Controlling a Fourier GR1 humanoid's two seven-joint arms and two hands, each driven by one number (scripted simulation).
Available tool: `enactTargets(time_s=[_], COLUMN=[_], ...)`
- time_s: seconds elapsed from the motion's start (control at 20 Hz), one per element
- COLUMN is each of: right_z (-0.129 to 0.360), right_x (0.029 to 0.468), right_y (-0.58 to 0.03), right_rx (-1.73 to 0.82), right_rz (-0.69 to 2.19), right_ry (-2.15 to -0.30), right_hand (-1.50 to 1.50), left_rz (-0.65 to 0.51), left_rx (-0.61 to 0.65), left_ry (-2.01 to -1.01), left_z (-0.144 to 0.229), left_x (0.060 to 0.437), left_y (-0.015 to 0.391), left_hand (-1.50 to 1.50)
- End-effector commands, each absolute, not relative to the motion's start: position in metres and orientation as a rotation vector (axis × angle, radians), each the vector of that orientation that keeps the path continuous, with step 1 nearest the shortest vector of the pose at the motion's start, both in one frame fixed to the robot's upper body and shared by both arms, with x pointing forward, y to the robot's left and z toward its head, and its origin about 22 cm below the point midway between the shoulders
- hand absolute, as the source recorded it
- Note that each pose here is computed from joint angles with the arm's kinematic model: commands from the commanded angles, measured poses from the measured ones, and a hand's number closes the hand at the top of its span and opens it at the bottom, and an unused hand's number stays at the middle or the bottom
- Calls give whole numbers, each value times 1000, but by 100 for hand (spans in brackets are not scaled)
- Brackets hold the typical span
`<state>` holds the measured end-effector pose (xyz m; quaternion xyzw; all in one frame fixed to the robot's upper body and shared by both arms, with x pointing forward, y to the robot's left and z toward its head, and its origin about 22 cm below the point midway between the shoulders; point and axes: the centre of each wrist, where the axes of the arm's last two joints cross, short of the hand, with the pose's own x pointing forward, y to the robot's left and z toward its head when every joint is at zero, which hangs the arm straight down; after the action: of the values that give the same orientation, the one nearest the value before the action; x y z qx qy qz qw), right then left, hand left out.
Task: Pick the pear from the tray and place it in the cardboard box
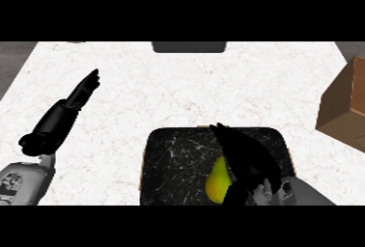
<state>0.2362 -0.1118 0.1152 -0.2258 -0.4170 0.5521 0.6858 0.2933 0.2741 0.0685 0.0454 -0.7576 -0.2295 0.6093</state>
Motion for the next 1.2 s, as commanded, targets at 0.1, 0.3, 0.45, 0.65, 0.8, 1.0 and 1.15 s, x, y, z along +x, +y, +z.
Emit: enactTargets(time_s=[0.1, 0.3, 0.45, 0.65, 0.8, 1.0, 1.15], right_z=[101, 99, 87, 81, 70, 66, 45], right_x=[248, 245, 245, 242, 244, 255, 252], right_y=[-99, -102, -112, -94, -106, -102, -121], right_rx=[-579, -545, -534, -570, -597, -573, -540], right_rz=[1226, 1235, 1224, 1232, 1223, 1225, 1215], right_ry=[-772, -809, -808, -756, -722, -741, -738], right_hand=[-150, -150, -150, -150, -150, -150, -150], left_rz=[-533, -532, -520, -547, -533, -519, -529], left_rx=[83, 104, 99, 106, 103, 97, 114], left_ry=[-1748, -1752, -1756, -1759, -1734, -1738, -1758], left_z=[70, 47, 55, 54, 72, 60, 70], left_x=[288, 285, 293, 287, 288, 299, 284], left_y=[266, 262, 268, 263, 266, 258, 266], left_hand=[0, 0, 0, 0, 0, 0, 0])
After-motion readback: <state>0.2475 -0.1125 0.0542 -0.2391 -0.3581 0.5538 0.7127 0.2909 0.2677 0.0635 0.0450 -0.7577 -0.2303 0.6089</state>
